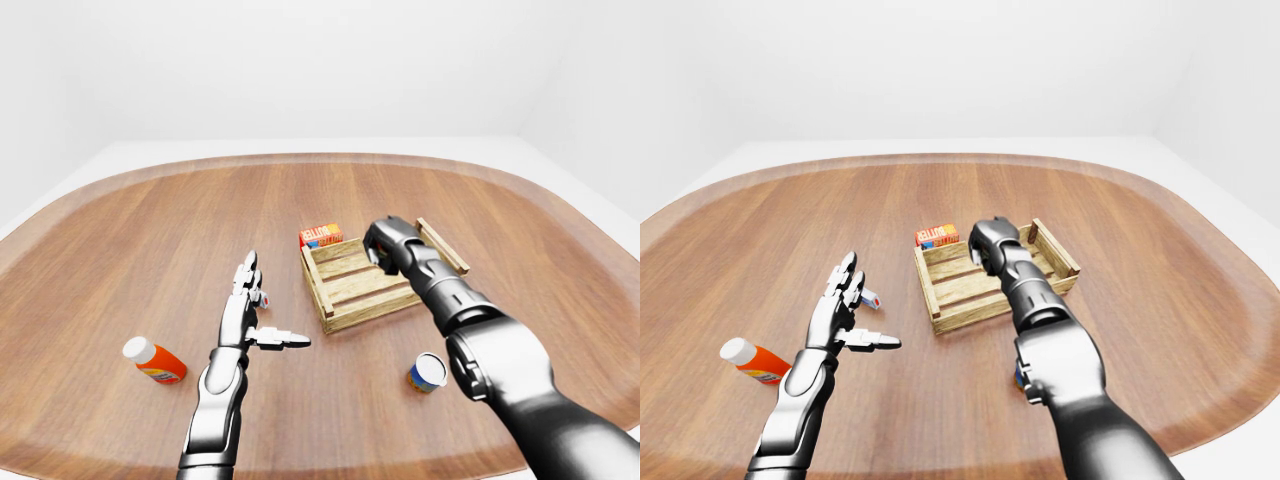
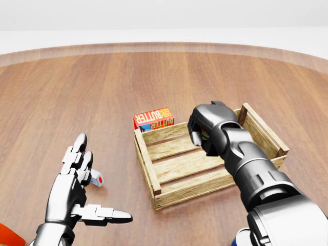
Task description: Pick up the tomato sauce, and put it in the wooden tray.
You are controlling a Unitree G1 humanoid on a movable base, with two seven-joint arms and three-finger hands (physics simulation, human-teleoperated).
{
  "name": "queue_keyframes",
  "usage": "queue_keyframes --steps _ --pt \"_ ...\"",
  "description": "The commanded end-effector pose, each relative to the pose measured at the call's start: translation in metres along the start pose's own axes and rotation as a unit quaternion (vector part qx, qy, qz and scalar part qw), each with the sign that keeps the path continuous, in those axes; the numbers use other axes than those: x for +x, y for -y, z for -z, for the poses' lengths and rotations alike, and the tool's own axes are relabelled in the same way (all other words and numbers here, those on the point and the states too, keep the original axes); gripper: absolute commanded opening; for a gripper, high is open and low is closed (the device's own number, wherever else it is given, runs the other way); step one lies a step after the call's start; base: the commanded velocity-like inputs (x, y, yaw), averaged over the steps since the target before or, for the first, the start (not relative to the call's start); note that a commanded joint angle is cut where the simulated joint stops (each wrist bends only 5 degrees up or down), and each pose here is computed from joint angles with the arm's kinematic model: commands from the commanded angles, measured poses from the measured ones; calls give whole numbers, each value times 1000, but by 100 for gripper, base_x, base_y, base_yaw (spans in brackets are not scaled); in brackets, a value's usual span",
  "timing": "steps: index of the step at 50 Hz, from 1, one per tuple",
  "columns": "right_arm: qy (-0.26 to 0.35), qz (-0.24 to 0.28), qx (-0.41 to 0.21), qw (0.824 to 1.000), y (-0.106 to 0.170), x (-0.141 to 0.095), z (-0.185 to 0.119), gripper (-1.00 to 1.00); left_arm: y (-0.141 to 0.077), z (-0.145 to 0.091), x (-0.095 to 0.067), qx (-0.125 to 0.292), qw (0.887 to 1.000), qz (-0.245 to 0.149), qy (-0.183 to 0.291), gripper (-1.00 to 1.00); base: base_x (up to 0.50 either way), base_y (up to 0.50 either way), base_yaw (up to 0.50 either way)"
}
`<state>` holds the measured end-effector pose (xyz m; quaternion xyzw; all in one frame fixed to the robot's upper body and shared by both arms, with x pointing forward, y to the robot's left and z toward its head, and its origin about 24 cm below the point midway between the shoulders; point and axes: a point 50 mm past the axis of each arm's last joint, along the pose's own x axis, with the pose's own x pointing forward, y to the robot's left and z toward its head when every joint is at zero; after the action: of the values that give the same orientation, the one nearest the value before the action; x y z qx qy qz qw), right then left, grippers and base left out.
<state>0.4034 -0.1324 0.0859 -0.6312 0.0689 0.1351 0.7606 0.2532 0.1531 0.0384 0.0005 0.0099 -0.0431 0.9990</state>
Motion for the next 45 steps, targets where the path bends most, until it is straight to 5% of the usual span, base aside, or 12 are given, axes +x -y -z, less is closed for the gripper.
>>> queue_keyframes --steps 1,45 --pt "0 9 -14 1000 1 0 -1 -100 0 0 0 -1 1000 0 0 100 0 0 0" --pt "-7 -5 -43 999 -10 -2 6 -100 0 0 0 -1 1000 0 0 100 0 0 0"
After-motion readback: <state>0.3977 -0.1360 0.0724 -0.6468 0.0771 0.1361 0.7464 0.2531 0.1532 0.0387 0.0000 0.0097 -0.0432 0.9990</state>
